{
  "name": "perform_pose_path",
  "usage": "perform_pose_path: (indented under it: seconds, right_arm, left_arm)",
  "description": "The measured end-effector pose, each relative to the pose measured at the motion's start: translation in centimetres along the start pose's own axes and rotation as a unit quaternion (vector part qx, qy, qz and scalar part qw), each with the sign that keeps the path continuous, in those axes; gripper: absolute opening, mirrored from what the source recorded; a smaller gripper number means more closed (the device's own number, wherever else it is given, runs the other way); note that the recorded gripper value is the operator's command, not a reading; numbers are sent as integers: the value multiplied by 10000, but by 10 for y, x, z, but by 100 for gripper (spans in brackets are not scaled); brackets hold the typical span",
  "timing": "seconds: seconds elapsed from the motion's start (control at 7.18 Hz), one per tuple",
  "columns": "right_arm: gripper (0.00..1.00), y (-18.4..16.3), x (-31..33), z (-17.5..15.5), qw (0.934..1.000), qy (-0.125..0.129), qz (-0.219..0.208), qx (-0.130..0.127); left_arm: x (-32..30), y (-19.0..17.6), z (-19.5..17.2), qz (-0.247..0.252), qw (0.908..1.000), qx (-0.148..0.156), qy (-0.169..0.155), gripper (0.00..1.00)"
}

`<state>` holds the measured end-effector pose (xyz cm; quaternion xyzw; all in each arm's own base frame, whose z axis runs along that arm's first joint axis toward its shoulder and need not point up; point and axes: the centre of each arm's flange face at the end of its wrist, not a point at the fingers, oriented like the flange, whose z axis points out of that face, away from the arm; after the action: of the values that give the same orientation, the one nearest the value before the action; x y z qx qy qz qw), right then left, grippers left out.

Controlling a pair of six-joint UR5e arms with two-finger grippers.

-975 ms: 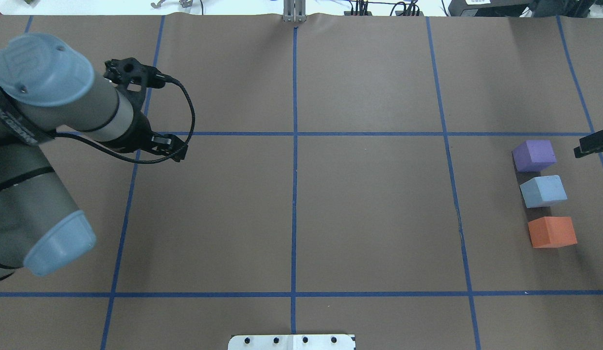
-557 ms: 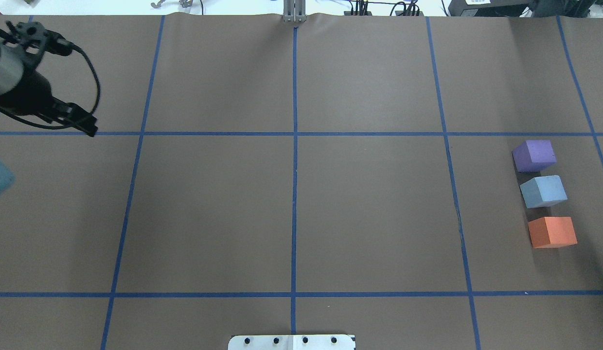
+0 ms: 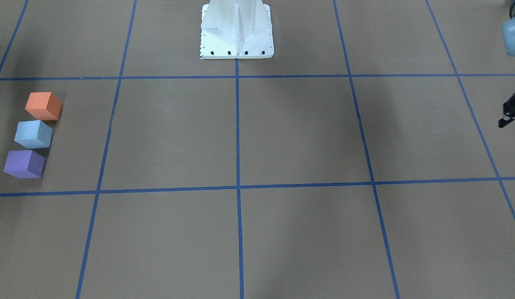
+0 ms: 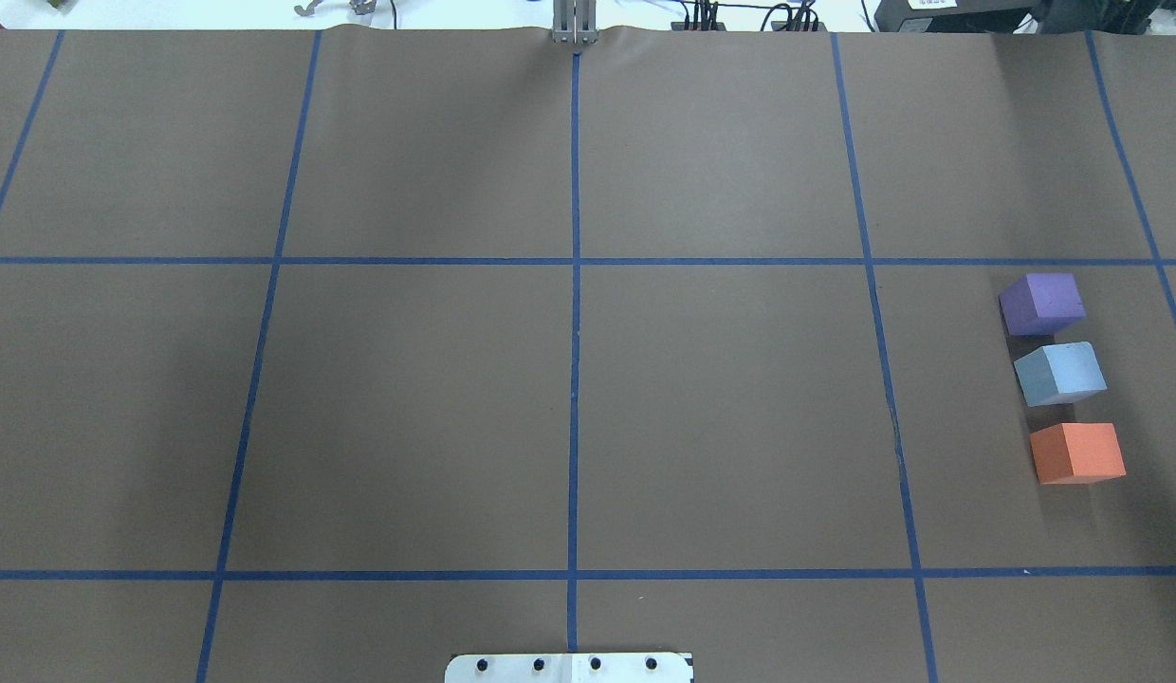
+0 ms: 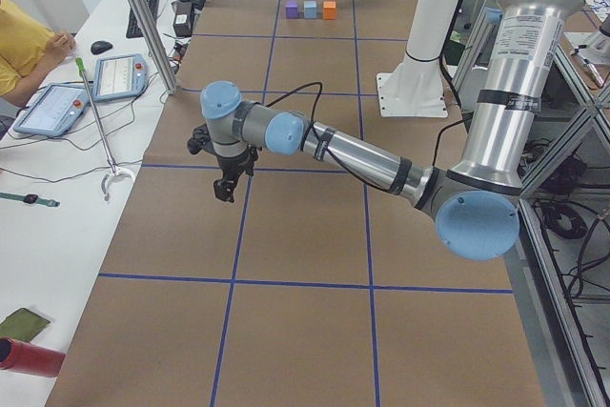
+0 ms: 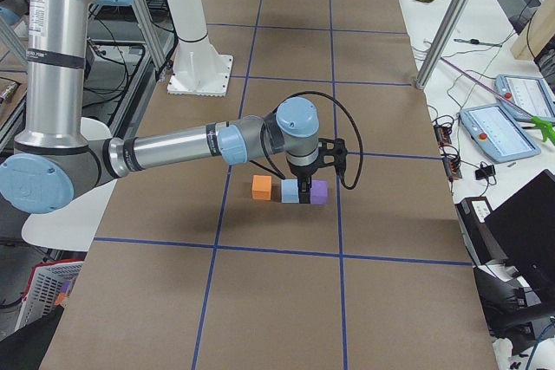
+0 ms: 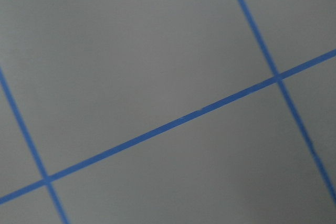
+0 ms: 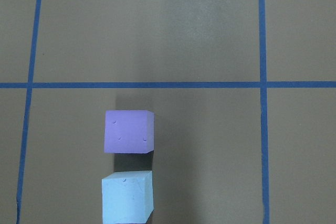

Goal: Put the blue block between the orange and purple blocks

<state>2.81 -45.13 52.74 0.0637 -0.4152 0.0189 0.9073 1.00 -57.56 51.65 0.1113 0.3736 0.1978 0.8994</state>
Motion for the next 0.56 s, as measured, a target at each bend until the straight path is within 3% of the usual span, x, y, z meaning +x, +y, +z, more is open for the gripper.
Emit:
perform_pose_path:
  seconds: [0.28, 0.56]
  right_arm:
    - [100, -32, -11, -9, 9998, 189, -52, -83]
    - [100, -60, -24, -9, 9994, 302, -113, -112]
  left_arm:
    - [-67, 15, 3, 90, 9999, -111, -13, 100]
    - [-79, 18, 1, 42, 9999, -90, 51, 100]
